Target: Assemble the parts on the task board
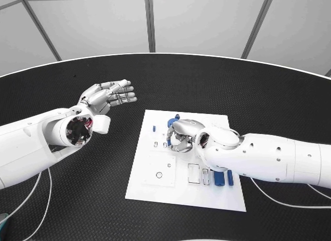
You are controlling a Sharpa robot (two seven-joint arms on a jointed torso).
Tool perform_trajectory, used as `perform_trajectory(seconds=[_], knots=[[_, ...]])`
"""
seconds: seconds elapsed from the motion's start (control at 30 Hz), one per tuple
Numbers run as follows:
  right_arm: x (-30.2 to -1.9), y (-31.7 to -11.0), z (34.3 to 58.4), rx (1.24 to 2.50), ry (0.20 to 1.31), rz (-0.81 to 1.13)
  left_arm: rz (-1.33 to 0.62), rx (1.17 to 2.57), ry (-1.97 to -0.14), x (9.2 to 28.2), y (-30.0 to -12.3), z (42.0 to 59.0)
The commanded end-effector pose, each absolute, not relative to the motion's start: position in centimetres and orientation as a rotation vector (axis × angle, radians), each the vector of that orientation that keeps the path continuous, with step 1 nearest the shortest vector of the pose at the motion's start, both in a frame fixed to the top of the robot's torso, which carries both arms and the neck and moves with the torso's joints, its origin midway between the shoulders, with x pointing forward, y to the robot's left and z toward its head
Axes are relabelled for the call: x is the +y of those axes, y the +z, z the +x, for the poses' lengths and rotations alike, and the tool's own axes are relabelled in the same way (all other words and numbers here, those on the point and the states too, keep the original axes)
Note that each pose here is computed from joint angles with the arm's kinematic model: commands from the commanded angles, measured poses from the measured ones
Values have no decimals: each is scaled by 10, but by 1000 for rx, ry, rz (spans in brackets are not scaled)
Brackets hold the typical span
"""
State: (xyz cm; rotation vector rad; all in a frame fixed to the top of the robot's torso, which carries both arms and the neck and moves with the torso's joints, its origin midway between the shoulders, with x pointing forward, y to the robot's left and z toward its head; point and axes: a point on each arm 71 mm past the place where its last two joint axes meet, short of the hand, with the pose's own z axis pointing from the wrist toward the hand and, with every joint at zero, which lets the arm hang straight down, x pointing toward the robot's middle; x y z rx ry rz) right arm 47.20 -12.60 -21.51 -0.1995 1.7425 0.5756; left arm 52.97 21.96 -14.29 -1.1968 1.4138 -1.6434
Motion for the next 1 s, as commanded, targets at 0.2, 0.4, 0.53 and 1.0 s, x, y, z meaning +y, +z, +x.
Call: perform_trajectory(seconds=[0.2,0.4,0.53,1.0], knots=[[-128,-215,471,1743,574,-201,-1197,1413,-1642,220,-143,530],[-128,-215,470,1751,571,-206,-1197,1413,-1642,220,-143,530],[-129,-216,470,1760,565,-209,-1198,1414,-1642,220,-143,530],[-131,-216,470,1762,556,-202,-1198,1414,-1641,220,-143,530]])
